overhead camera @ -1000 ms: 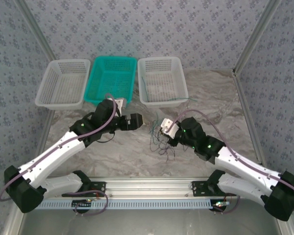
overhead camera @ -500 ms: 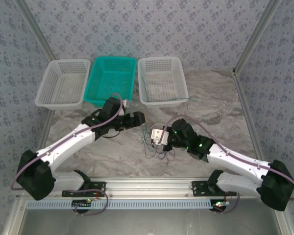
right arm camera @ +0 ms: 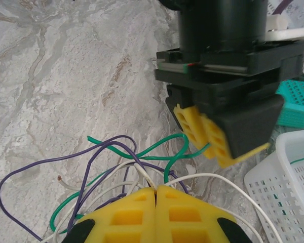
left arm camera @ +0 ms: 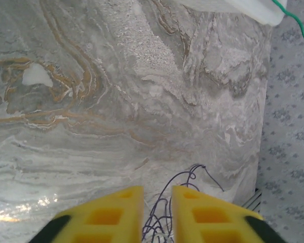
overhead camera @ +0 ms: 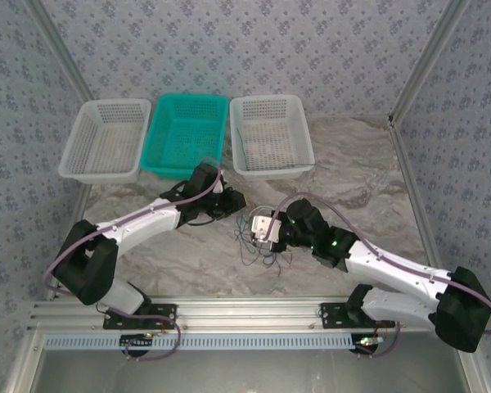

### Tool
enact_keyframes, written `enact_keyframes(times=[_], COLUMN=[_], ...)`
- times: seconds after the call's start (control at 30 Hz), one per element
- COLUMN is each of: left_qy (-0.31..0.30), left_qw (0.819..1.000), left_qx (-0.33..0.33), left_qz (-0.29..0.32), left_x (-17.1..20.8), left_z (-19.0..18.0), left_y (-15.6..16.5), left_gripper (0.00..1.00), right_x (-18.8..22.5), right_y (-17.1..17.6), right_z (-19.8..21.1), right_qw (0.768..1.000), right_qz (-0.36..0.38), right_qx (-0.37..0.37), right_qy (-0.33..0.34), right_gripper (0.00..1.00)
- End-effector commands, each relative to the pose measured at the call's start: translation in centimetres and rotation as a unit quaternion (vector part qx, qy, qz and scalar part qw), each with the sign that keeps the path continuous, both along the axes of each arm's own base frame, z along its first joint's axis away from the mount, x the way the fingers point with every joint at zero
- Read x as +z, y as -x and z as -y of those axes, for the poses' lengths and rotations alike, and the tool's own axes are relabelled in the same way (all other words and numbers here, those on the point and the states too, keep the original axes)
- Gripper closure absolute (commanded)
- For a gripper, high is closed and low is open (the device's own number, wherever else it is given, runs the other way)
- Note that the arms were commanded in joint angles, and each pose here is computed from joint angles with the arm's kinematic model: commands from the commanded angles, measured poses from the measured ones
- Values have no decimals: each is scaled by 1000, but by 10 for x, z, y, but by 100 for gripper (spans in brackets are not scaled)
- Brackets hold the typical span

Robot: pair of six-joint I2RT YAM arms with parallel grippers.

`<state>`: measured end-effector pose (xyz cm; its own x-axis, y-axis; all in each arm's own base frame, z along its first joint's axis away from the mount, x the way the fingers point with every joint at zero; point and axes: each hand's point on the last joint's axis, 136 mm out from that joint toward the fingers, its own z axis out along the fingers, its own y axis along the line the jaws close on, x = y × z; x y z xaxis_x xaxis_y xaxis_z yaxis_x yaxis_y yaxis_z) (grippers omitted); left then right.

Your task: Untangle the cables

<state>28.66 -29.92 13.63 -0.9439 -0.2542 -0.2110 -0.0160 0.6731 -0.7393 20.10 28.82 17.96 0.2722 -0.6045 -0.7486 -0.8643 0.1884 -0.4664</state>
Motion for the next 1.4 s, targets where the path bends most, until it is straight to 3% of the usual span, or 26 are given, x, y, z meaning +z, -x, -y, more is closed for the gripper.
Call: enact_keyframes(times=[0.0,0.03,0.23,0.37,0.47,0.57,0.73,0.83,0.97,1.07,1.17,1.27,1.37], left_qy=[-5,-10,-60,-84,-101,-116,-126,-132,-142,-166,-171,-105,-36], left_qw=[1000,1000,994,984,975,967,958,954,949,940,937,954,968], left_qx=[9,13,69,128,166,195,220,224,236,250,253,204,160], left_qz=[2,5,53,88,105,117,135,145,157,161,170,192,191], left_x=[-1,-1,23,51,66,78,94,103,116,123,127,132,124], left_z=[-3,-6,-56,-111,-149,-178,-204,-211,-221,-234,-238,-210,-179], left_y=[0,0,-8,-11,-7,0,9,11,13,17,21,16,12], left_gripper=[94,100,100,100,100,100,100,100,100,100,100,100,100], right_x=[6,5,-8,-21,-28,-42,-61,-78,-84,-90,-88,-77,-57], right_y=[-6,-7,-30,-50,-74,-88,-89,-81,-76,-63,-64,-75,-78], right_z=[-2,0,23,58,104,161,211,243,263,286,289,254,205], right_qw=[1000,1000,991,961,899,799,704,629,588,529,531,605,692], right_qz=[16,15,-11,-59,-123,-192,-238,-265,-276,-275,-277,-307,-305], right_qx=[-13,-18,-128,-258,-394,-528,-623,-688,-717,-762,-756,-687,-610], right_qy=[-13,-13,-21,-73,-148,-215,-243,-245,-252,-256,-263,-261,-237], right_gripper=[100,100,100,100,100,100,100,100,100,100,100,100,80])
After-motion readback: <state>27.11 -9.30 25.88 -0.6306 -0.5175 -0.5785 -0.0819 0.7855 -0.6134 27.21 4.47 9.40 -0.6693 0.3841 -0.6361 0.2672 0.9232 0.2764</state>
